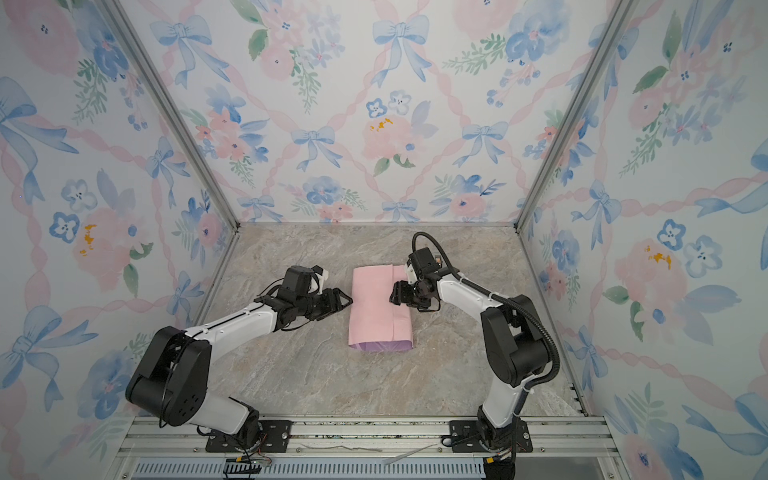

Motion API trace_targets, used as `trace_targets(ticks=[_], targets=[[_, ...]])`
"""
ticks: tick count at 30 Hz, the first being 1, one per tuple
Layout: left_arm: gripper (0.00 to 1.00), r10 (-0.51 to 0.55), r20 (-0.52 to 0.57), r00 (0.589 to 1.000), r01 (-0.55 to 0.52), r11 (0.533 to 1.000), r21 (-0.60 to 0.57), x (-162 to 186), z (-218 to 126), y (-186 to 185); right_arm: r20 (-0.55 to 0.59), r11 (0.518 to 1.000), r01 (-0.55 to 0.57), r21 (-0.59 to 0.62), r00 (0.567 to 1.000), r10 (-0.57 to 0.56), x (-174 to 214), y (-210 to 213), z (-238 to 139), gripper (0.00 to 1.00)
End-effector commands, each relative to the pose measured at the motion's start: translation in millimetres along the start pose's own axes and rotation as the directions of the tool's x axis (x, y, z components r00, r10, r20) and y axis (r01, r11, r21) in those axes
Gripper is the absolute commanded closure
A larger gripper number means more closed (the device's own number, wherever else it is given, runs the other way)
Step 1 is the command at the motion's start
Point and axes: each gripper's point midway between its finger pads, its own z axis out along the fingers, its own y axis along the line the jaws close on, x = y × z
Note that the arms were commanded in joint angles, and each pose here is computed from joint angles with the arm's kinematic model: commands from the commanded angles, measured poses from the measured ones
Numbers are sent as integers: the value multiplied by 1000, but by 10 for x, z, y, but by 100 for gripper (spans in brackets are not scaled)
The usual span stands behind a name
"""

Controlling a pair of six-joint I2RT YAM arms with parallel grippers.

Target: Wrap the gift box in paper

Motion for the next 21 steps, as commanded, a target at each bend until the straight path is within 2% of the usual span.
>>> trace_targets(ticks=[1,14,21], targets=[[31,-4,6,1000,3,999,46,-16,83,-61,-38,999,-8,31,999,10,113,-32,46,33],[32,17,-46,999,-13,995,96,133,395,-254,-26,1000,-14,2,1000,14,87,50,-7,32],[32,40,-47,998,-36,996,82,196,419,-344,19,995,-46,-91,999,48,-19,200,-163,21]])
